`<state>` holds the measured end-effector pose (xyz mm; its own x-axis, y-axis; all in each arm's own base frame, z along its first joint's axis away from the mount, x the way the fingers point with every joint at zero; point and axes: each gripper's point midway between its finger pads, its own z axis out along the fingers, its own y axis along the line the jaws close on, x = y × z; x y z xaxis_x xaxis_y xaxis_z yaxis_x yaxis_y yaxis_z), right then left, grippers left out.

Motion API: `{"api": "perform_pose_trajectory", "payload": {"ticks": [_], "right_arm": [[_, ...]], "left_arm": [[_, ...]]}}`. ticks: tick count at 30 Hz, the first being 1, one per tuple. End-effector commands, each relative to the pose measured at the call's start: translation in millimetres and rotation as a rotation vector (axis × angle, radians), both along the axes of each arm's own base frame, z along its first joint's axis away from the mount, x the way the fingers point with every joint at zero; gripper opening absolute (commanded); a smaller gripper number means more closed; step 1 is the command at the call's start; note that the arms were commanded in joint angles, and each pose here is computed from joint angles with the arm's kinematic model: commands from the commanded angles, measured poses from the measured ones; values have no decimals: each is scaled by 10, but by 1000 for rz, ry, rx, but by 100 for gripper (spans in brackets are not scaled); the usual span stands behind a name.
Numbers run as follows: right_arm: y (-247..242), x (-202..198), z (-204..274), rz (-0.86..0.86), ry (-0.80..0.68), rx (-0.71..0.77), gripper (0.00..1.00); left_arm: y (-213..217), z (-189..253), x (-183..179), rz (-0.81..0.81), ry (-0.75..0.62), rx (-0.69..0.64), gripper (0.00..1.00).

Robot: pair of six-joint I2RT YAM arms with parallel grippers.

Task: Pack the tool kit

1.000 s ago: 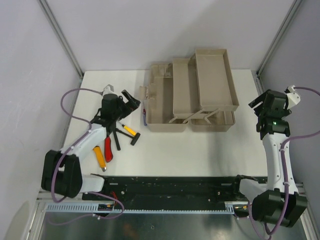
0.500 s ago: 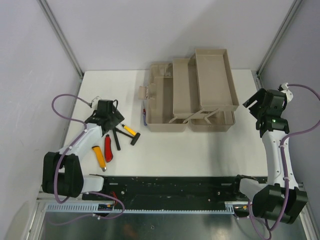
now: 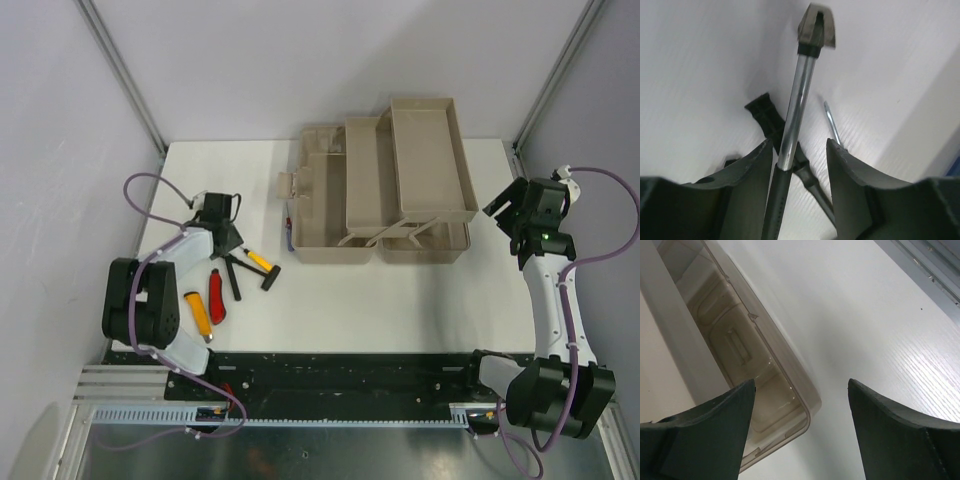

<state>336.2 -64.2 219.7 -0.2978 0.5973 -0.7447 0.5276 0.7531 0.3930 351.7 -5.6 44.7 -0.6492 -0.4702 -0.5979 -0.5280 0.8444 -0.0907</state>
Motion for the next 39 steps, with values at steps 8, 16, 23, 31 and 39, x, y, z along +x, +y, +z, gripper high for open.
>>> {"api": "perform_pose_trajectory", "payload": {"ticks": [8,16,23,31,39], "right_arm": [[-105,115,189,-24,-57,-35,79],[-137,118,161,-46,-49,-31,79],[-142,106,156,-54,-50,-27,79],[-196,26,210,-79,-68,-43,78],[-249,-44,225,-96,-87,-47,79]], "left_arm": [[241,236,647,-60,-91,50,45],[183,89,599,-111,-76,29,45],[171,69,633,-119,-75,26,51],[141,-105,528,-103,0,-4,47],[152,-175,573,-104,59,2,22]]}}
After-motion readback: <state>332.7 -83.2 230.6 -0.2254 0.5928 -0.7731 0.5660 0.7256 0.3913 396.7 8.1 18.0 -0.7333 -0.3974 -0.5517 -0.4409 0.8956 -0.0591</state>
